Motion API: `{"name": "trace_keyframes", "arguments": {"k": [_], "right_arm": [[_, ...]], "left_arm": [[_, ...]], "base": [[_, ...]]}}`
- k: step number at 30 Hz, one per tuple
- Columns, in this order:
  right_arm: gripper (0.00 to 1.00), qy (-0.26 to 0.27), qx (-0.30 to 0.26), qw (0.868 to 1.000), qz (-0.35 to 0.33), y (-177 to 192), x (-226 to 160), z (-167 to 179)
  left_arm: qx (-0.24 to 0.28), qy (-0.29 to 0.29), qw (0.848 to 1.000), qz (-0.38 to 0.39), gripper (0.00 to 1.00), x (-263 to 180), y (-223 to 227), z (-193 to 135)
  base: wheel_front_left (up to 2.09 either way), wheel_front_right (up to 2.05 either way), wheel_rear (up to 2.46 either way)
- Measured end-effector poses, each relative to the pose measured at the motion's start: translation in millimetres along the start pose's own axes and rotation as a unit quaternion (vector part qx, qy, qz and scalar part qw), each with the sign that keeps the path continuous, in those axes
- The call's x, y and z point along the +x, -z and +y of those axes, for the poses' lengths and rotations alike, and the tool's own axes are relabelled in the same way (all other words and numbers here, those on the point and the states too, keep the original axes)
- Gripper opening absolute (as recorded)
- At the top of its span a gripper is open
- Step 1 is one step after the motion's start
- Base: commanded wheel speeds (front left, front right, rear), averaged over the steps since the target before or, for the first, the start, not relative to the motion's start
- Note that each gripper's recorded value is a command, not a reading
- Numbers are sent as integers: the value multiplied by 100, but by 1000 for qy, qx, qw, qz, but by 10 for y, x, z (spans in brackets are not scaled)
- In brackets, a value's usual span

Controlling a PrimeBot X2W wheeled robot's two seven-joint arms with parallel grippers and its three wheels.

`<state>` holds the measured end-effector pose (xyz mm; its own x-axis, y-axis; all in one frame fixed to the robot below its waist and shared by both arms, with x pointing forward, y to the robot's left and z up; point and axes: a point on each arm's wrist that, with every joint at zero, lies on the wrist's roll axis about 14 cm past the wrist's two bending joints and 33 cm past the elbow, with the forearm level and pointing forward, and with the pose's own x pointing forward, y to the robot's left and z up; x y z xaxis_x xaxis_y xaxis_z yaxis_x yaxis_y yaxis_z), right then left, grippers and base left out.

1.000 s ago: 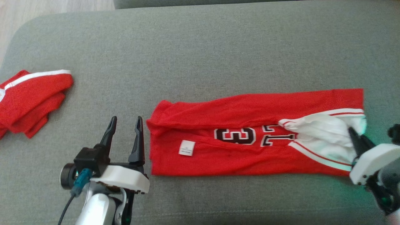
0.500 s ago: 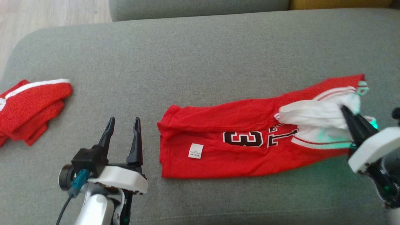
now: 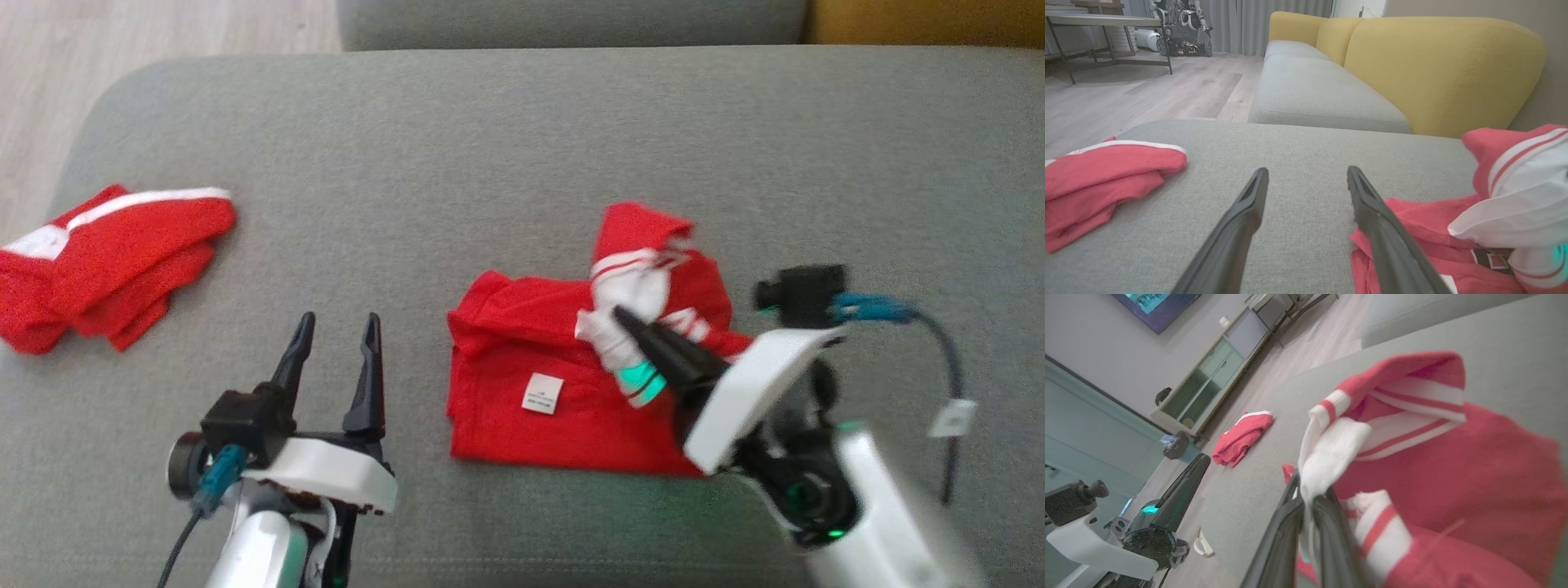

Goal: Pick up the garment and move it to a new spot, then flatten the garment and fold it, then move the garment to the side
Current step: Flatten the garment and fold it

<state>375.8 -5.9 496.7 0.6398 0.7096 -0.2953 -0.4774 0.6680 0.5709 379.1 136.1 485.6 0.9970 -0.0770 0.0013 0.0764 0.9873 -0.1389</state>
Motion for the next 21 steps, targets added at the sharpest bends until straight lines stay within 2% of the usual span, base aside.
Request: {"name": "trace_keyframes", "arguments": {"k": [4,13,14,15,16,21], "right_arm": [[0,-30,19,999,33,268,271,154],[0,-35,29,996,71,649,638,144],[9,-36,32,996,71,676,649,145],[31,-36,34,996,71,703,657,144],[100,-37,38,996,67,704,665,147],[100,-56,34,998,20,503,712,265]], "left_arm": [[-3,-9,1000,5,100,-40,30,50],[-5,-36,999,16,100,-108,96,187],[-6,-36,999,17,100,-108,102,191],[-6,-37,999,18,100,-107,109,192],[-6,-36,999,19,100,-106,117,189],[-7,-30,999,24,100,-82,149,150]], "base": [[0,0,0],[0,0,0],[0,0,0],[0,0,0],[0,0,0],[0,0,0]]}}
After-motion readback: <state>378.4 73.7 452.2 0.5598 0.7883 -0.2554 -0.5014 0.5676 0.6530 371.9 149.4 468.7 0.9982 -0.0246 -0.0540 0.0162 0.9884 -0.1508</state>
